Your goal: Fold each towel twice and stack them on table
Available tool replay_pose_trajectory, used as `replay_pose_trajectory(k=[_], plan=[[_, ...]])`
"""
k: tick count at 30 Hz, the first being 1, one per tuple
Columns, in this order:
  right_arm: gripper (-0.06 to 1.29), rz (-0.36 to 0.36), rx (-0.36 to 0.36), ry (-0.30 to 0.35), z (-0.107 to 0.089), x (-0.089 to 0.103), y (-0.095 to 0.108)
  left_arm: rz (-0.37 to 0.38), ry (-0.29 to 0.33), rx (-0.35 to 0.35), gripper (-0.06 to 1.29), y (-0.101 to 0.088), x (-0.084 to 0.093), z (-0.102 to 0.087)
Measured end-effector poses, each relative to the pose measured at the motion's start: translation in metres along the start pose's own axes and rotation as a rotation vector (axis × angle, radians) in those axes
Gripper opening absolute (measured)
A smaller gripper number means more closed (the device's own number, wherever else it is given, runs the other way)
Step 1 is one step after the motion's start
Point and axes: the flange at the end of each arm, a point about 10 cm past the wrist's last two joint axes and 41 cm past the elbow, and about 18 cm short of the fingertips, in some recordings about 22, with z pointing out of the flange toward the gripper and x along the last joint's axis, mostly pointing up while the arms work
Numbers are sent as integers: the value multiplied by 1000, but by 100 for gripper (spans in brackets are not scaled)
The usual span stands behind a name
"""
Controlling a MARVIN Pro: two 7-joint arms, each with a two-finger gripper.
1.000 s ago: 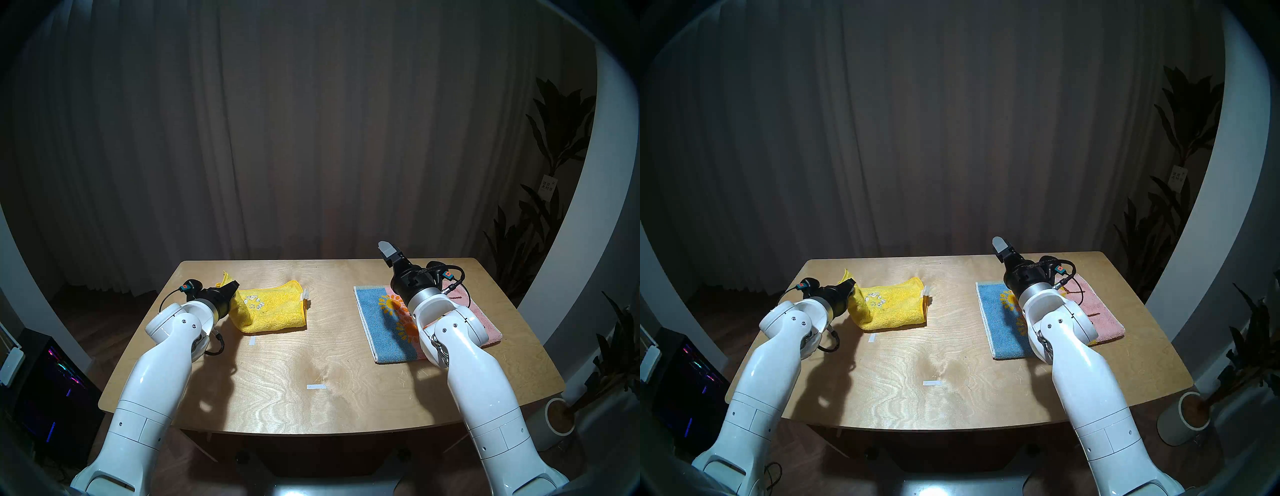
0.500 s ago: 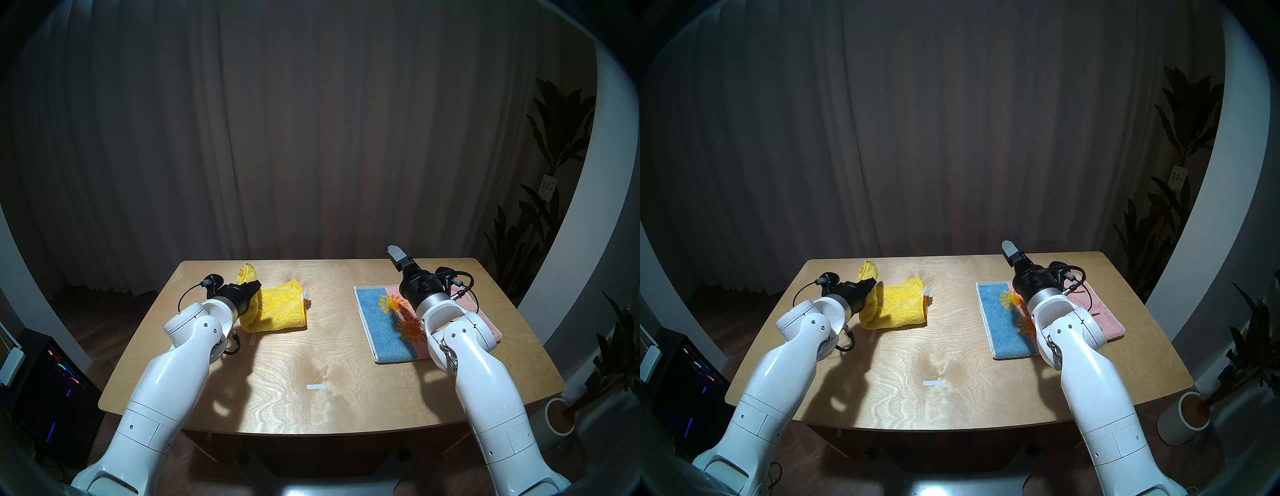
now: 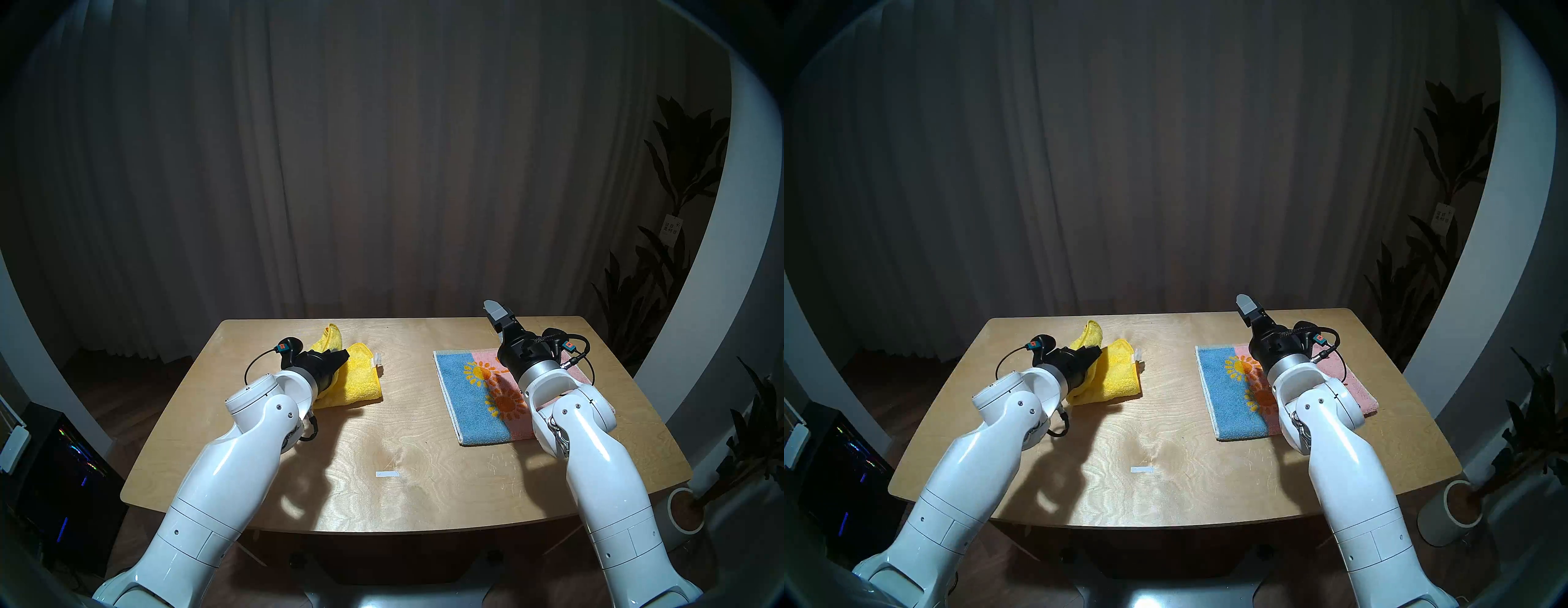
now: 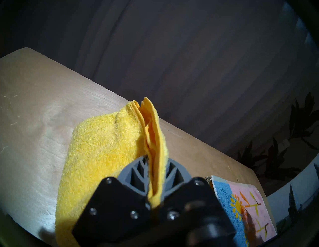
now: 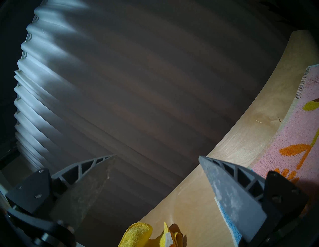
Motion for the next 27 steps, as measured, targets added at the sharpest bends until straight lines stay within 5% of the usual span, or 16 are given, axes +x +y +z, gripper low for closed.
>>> replay_pose_trajectory(k=[16, 20, 23, 27], plan=[[124, 7, 6, 6, -9, 15, 9, 226, -53, -39, 3, 43, -51, 11], [124, 8, 10, 10, -13, 22, 10, 251, -60, -29, 43, 48, -59, 16], [124, 6, 11, 20, -15, 30, 11, 263, -66, -20, 120, 51, -66, 22], [124, -2, 11, 35, -17, 39, 13, 267, -63, -28, 123, 58, -69, 26]])
